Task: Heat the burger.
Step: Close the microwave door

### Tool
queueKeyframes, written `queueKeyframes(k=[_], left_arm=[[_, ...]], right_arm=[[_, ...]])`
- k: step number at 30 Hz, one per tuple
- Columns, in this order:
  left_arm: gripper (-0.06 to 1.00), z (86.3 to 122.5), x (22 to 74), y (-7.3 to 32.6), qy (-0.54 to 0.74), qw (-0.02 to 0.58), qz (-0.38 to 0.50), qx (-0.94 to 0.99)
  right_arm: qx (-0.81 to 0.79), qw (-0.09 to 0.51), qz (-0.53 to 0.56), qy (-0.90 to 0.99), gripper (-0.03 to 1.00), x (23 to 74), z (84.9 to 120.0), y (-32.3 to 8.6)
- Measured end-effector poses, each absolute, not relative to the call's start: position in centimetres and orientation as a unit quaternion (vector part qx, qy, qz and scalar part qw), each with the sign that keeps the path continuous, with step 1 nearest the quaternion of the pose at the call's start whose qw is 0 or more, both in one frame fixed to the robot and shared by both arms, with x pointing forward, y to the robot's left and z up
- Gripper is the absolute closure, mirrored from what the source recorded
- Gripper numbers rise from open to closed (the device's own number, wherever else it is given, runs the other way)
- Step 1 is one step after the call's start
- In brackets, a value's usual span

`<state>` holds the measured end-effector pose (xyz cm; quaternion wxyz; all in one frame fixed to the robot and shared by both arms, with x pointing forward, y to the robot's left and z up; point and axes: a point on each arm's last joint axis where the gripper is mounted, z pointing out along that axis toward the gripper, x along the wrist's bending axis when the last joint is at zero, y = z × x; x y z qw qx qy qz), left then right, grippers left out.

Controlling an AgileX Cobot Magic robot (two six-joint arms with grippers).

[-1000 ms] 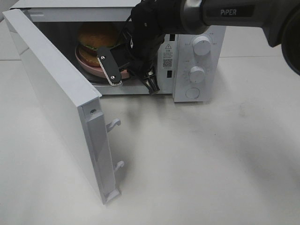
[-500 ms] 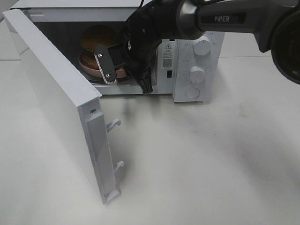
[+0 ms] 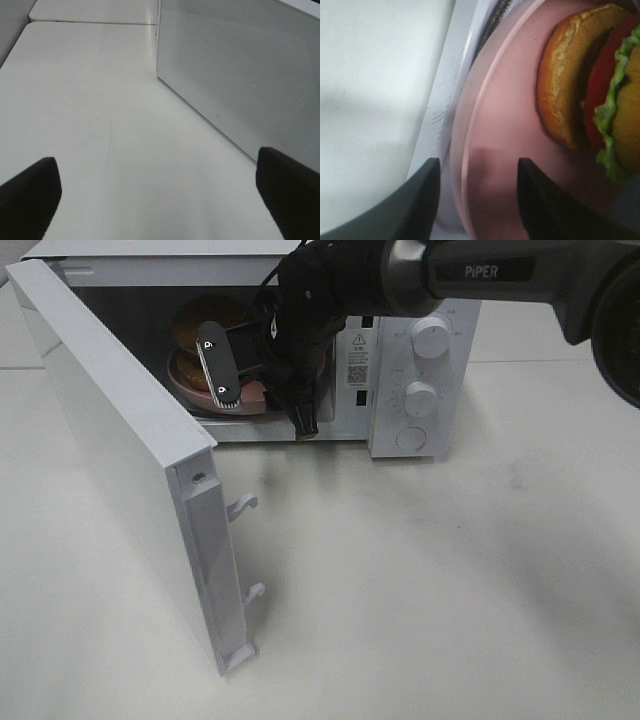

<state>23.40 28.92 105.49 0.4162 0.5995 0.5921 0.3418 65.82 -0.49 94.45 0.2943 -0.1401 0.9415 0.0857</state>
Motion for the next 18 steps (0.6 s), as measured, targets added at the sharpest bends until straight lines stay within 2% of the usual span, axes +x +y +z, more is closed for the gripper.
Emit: queueKeyframes(k=[5, 12, 18], left_arm=[[-0.03, 105.5, 23.4, 28.9, 0.592, 0.416, 0.342, 0.599], [-0.03, 105.5, 23.4, 28.9, 0.592, 0.416, 0.342, 0.599], [-0.03, 105.5, 23.4, 28.9, 0.592, 0.416, 0.342, 0.599]], right_arm=[[-0.136, 0.276, 0.088, 0.948, 0.45, 64.5, 93.9, -1.2], [-0.133, 0.288, 0.108, 0.942, 0.28, 62.7, 95.1, -2.3], [-0.128, 0.289, 0.114, 0.942, 0.24, 61.5, 95.4, -3.1]])
